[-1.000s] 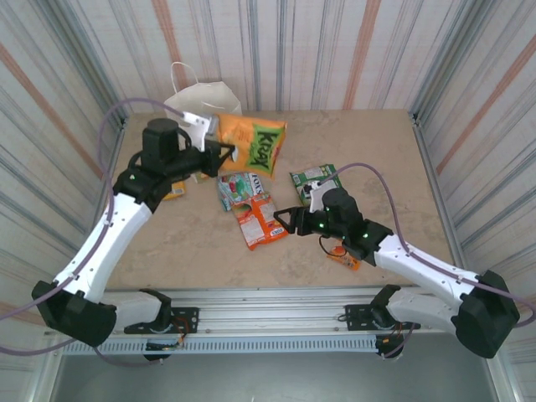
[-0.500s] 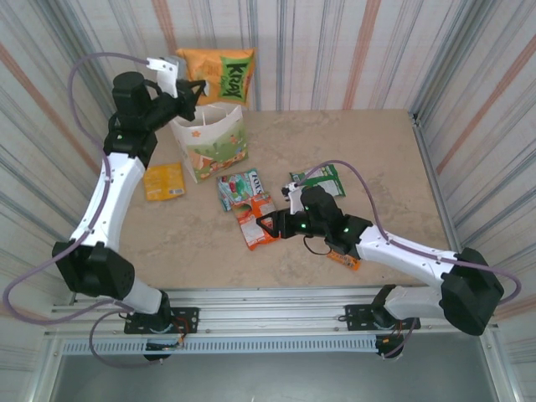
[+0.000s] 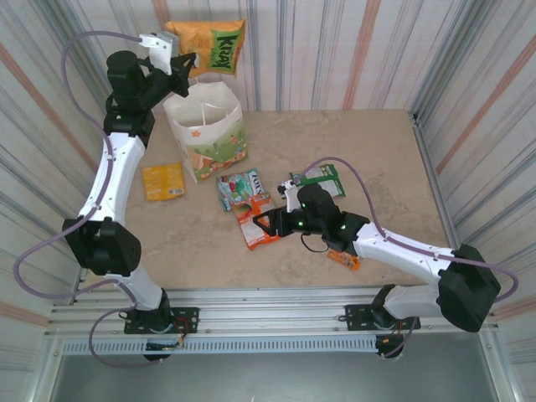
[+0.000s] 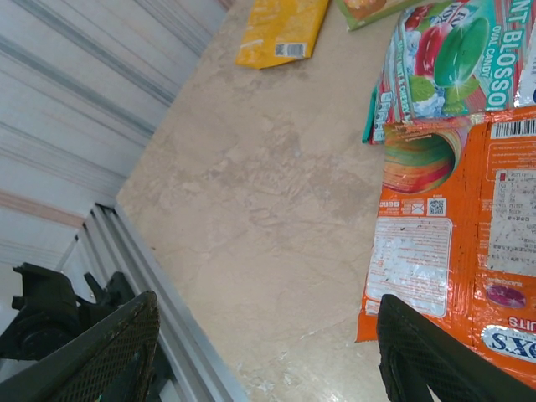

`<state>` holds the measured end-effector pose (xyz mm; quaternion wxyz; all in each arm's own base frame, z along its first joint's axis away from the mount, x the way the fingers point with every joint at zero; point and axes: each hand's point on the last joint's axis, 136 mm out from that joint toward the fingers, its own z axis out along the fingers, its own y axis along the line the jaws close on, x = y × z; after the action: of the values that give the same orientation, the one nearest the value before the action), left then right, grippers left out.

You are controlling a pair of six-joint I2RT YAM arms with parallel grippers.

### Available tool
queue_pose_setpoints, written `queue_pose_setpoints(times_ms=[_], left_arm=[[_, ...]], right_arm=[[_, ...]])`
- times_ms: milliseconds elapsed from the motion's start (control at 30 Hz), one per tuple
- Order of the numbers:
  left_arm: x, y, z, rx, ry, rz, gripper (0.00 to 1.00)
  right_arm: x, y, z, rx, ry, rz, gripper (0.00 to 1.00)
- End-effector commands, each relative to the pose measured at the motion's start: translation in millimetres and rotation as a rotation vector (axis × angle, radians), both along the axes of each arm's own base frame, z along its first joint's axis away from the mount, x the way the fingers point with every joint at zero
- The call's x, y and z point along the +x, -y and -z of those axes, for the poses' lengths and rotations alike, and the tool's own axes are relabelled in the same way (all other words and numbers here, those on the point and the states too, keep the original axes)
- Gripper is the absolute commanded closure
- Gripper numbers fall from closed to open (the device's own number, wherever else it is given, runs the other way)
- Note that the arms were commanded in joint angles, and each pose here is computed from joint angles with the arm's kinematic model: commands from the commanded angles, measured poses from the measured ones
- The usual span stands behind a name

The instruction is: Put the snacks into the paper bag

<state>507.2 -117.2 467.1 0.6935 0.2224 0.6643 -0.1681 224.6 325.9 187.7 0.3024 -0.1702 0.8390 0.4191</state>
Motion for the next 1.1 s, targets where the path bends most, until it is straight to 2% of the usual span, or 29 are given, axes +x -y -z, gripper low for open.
queue_pose_setpoints(times_ms=[0, 267, 600, 700, 833, 1067], left_arm=[[10.4, -10.3, 25.6, 0.063, -0.026, -0.024, 0.98], [18.3, -19.4, 85.2, 0.049, -0.168, -0.021, 0.98], [17.0, -27.8, 117.9, 0.042, -0.262, -0.057, 0.92], [16.0, -31.1, 124.4, 0.036, -0.279, -0.068, 0.87], [15.9, -34.3, 128.0, 0.031, -0.299, -0.075, 0.75], [10.4, -34.1, 114.4, 0.009, -0.296, -0.078, 0.62]], right_arm=[[0.5, -0.6, -5.6, -0.015, 0.036, -0.011, 0.31], [0.7, -1.1, -3.7, -0.020, 0.032, -0.013, 0.31], [0.2, 0.7, 1.0, -0.028, 0.026, -0.007, 0.32], [0.3, 1.6, 2.1, -0.032, 0.027, -0.005, 0.32], [0.1, 4.0, 1.2, -0.031, 0.033, 0.003, 0.32], [0.0, 7.5, -0.1, -0.034, 0.043, 0.012, 0.31]])
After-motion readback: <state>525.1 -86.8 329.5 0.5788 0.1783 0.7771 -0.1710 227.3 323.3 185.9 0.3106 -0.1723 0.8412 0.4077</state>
